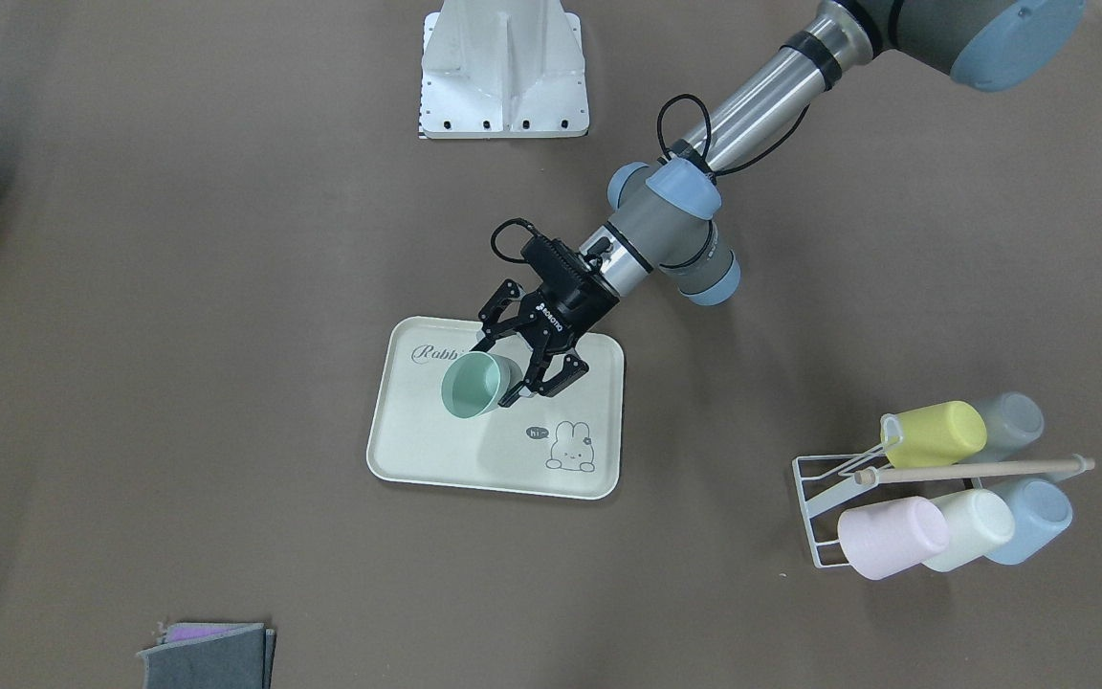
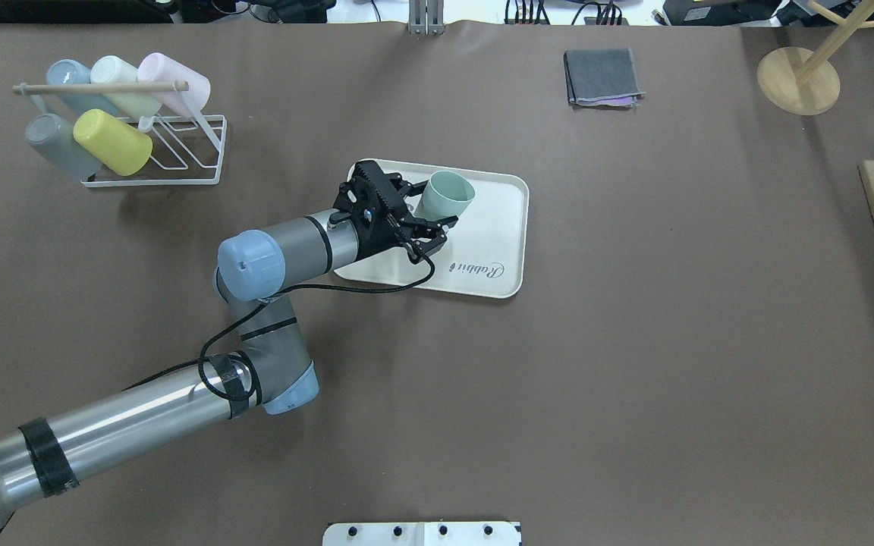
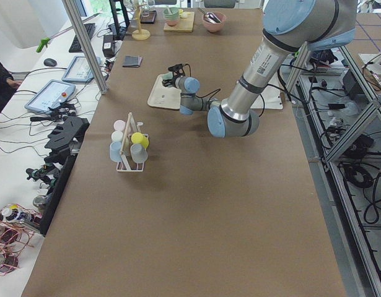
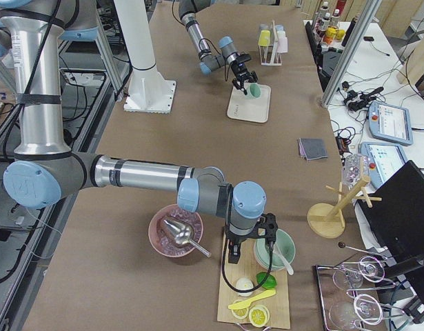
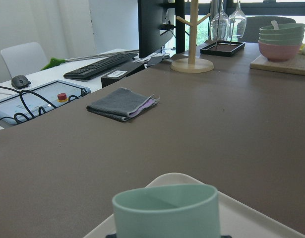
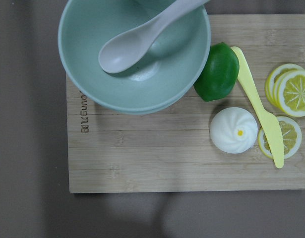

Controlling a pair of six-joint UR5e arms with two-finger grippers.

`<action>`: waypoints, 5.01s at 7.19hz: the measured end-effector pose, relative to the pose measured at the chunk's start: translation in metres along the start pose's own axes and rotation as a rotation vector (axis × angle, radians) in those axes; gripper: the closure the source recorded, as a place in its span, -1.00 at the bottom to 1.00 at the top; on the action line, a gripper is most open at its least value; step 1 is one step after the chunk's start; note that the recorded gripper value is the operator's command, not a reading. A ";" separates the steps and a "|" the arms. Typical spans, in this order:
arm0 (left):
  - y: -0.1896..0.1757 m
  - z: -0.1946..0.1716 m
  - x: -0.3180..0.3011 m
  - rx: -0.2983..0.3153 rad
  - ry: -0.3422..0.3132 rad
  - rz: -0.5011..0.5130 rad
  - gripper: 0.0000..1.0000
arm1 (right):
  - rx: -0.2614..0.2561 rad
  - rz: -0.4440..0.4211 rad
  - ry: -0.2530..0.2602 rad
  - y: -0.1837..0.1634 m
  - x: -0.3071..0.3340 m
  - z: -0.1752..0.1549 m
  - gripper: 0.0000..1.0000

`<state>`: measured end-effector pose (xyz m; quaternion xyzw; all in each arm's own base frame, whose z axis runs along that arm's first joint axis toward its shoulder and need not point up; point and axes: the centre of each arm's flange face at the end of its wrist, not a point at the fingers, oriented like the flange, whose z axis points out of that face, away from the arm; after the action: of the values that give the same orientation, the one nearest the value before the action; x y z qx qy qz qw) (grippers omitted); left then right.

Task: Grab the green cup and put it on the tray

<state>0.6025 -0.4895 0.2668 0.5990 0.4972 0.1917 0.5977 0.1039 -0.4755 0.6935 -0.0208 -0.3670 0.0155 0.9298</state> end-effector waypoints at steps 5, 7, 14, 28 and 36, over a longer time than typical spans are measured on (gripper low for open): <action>0.007 0.000 -0.001 0.008 -0.021 0.010 -0.15 | 0.010 -0.025 0.003 -0.008 0.009 0.016 -1.00; 0.009 -0.001 -0.005 0.009 -0.049 0.063 -0.37 | 0.009 -0.026 0.008 -0.009 0.009 0.016 -1.00; 0.008 -0.005 -0.008 0.017 -0.064 0.091 -0.57 | 0.035 -0.056 0.032 -0.030 -0.004 0.001 -1.00; -0.022 -0.012 -0.003 0.075 -0.040 0.065 -0.96 | 0.028 -0.082 0.051 -0.038 -0.017 0.004 -1.00; -0.249 -0.101 -0.118 -0.310 -0.385 0.053 -0.96 | 0.027 -0.082 0.050 -0.038 -0.016 0.004 -1.00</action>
<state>0.3773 -0.5861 0.1055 0.5384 0.3229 0.1635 0.7610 0.0896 -0.5144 0.6874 0.0064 -0.3439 -0.0182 0.9388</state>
